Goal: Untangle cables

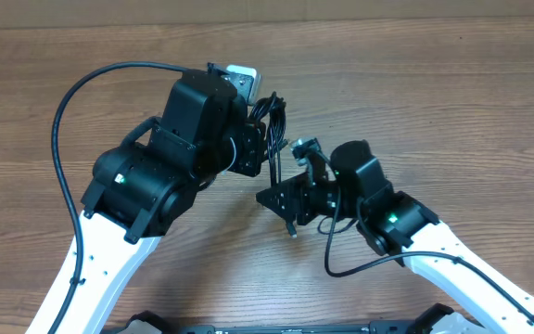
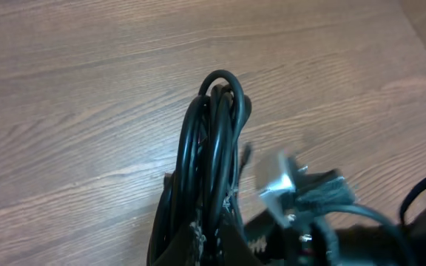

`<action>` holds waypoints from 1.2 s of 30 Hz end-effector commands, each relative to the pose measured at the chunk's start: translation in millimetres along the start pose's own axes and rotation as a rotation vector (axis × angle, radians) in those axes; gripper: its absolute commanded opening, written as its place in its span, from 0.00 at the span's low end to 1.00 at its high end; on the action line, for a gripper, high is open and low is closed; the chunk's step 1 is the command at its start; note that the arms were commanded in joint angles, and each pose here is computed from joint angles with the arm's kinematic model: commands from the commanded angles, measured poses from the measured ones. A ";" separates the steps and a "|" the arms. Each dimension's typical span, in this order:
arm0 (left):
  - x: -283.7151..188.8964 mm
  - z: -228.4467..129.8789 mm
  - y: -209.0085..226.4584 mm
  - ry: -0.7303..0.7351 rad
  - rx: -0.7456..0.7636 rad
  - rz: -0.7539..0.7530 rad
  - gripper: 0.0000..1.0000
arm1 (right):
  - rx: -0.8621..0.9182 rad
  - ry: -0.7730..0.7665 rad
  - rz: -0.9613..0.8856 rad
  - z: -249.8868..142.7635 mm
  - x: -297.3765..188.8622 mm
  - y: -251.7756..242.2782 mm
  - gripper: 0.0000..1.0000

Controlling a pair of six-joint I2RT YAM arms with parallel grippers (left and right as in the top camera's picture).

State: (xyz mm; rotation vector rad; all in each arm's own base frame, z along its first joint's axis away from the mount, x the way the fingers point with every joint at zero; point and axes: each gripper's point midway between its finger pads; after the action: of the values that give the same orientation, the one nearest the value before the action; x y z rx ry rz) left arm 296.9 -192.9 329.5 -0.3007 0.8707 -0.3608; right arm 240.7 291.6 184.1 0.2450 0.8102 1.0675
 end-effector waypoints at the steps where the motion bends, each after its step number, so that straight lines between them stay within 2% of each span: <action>1: -8.7 7.5 -7.6 -0.024 -0.061 -0.034 0.04 | -0.029 -0.011 0.018 6.7 1.4 7.3 0.23; 3: -8.7 6.6 -6.0 -0.022 -0.060 -0.026 0.04 | -0.014 -0.018 0.018 8.6 -0.3 7.3 0.06; 4: -8.3 6.8 -4.0 -0.024 -0.055 -0.015 0.04 | -0.001 -0.022 0.026 10.3 -1.9 9.3 0.04; 10: -5.0 4.4 17.1 -0.021 0.033 0.100 0.04 | 0.030 -0.051 0.103 19.6 -24.8 25.0 0.04; 17: 2.3 1.9 16.8 0.004 0.099 0.100 0.04 | 0.039 -0.093 0.165 29.7 -48.0 43.2 0.04; 25: 6.2 -24.4 -21.9 0.137 0.289 -0.146 0.04 | 0.027 -0.133 0.185 39.5 -55.1 49.8 0.04; 36: 2.8 -43.1 -18.4 0.213 0.366 -0.163 0.04 | 0.133 -0.240 0.094 64.9 -78.1 8.5 0.04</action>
State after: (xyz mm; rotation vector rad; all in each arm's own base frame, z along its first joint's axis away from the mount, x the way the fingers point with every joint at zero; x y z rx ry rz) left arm 268.2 -208.2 299.2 -0.0215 0.9937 -0.6164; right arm 249.7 252.2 252.4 0.4839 0.7128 1.0877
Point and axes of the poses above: each gripper's point midway between its finger pads, its own x axis out along the fingers, its own y axis along the line the jaws close on, z = x × y, and after that the axes turned 12 degrees about -x, right-handed
